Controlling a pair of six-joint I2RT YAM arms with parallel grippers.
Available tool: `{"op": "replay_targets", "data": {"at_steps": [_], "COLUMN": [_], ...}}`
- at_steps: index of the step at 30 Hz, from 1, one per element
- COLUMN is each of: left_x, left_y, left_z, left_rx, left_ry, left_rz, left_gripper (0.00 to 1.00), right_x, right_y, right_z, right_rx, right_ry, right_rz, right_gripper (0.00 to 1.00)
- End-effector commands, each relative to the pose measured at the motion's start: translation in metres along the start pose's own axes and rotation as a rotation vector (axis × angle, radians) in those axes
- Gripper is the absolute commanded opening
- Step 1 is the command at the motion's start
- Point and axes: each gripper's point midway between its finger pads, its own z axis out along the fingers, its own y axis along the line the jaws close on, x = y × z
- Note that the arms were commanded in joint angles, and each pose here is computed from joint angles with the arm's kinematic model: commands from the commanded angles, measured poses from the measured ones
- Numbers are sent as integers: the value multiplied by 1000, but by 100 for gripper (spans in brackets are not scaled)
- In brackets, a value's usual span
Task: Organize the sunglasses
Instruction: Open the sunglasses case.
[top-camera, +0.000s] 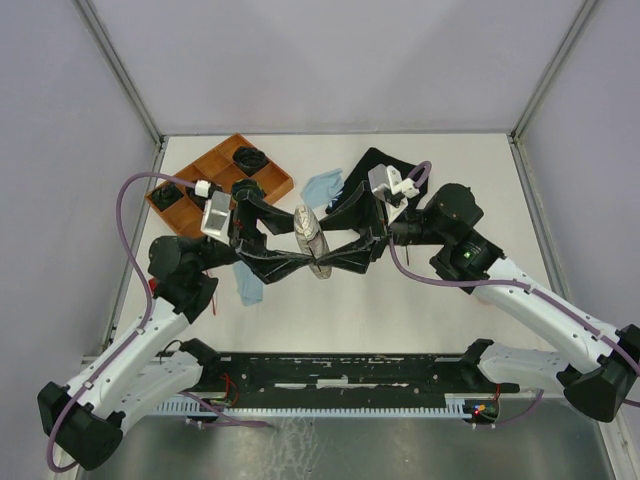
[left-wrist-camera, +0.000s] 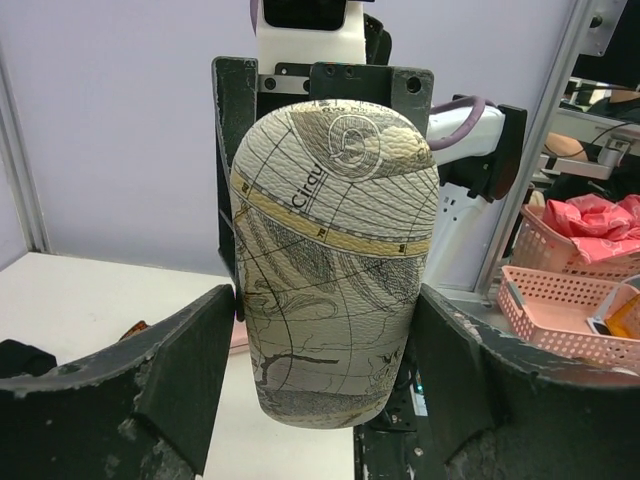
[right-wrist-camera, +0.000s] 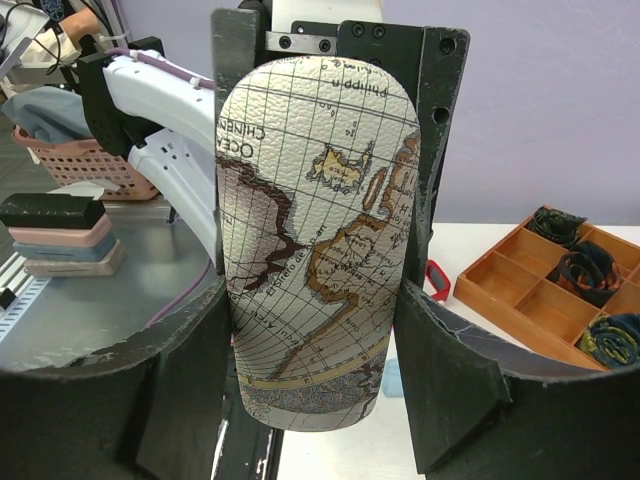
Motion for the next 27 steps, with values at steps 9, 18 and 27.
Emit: {"op": "replay_targets", "data": {"at_steps": [9,18,27], "left_x": [-22,-22,-11], "left_y": [-15,19,73], "left_z": [5,-1,-13], "left_rx": [39,-184,-469], "left_ry": [-38,-13,35], "left_rz": [32,40,-1], "left_gripper": [22,11,11], "right_x": [-35,-20,7], "right_y": [-8,-52,-108], "right_z": [0,-16,-44], "right_rx": [82,366,717], "right_ry": [-69,6,111], "right_rz": [-78,-10,71], "right_gripper": [0,6,0]}}
